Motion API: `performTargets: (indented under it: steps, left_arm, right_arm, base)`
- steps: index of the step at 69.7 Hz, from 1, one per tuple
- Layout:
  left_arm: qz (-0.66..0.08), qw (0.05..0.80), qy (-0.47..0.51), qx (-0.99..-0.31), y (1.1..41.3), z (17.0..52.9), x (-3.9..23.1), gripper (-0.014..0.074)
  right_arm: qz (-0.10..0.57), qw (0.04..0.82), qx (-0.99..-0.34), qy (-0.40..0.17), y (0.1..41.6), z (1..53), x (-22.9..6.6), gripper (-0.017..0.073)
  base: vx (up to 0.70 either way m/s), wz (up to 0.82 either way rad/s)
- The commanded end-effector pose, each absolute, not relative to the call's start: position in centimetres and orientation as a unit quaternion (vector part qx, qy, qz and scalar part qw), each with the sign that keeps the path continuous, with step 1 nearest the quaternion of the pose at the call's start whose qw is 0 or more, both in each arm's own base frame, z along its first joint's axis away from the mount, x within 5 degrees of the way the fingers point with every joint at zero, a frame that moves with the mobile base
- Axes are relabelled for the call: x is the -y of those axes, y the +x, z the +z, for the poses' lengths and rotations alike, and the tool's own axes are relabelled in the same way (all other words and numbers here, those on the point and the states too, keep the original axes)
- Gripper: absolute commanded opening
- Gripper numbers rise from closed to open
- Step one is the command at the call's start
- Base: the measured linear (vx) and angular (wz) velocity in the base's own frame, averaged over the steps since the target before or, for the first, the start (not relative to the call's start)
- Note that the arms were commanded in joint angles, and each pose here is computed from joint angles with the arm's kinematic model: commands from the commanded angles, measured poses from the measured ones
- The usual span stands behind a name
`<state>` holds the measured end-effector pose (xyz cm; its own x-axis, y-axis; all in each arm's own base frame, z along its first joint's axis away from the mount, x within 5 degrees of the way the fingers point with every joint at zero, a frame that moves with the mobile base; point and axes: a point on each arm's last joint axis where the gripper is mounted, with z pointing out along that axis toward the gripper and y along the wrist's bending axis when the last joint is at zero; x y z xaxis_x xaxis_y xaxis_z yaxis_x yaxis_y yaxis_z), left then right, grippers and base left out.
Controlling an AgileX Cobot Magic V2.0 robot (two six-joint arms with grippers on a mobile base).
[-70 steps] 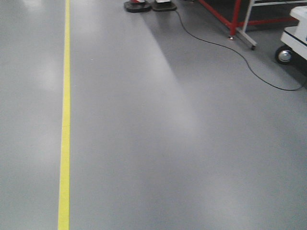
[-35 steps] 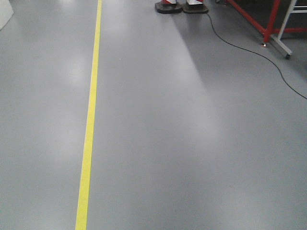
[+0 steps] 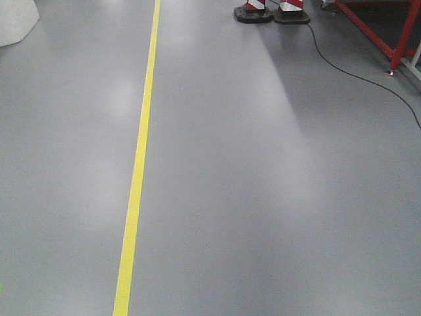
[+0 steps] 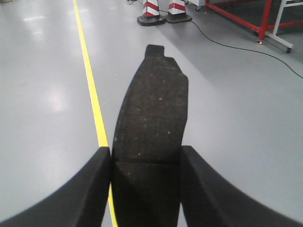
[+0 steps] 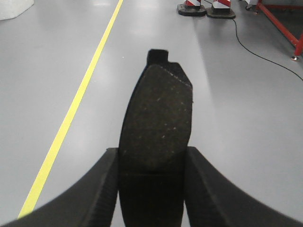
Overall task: Move and align brake pads A on conveyor
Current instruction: 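Drive forward along the yellow floor line carrying both pads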
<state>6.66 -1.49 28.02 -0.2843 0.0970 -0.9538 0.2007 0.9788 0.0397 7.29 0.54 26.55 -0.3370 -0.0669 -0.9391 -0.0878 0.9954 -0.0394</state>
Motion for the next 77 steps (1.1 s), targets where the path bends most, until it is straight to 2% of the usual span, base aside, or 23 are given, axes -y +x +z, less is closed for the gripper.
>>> performTargets:
  steps: [1,77]
  left_arm:
    - [-0.050,0.637,0.077,-0.765,6.89,29.86,1.43,0.0115]
    - [-0.050,0.637,0.077,-0.765,6.89,29.86,1.43,0.0115]
  right_arm:
    - [0.004,0.622,-0.781,-0.050,7.54,28.41,-0.53,0.0020]
    - [0.004,0.622,-0.781,-0.050,7.54,28.41,-0.53,0.0021]
  base:
    - [0.37,0.06]
    - [0.42,0.03]
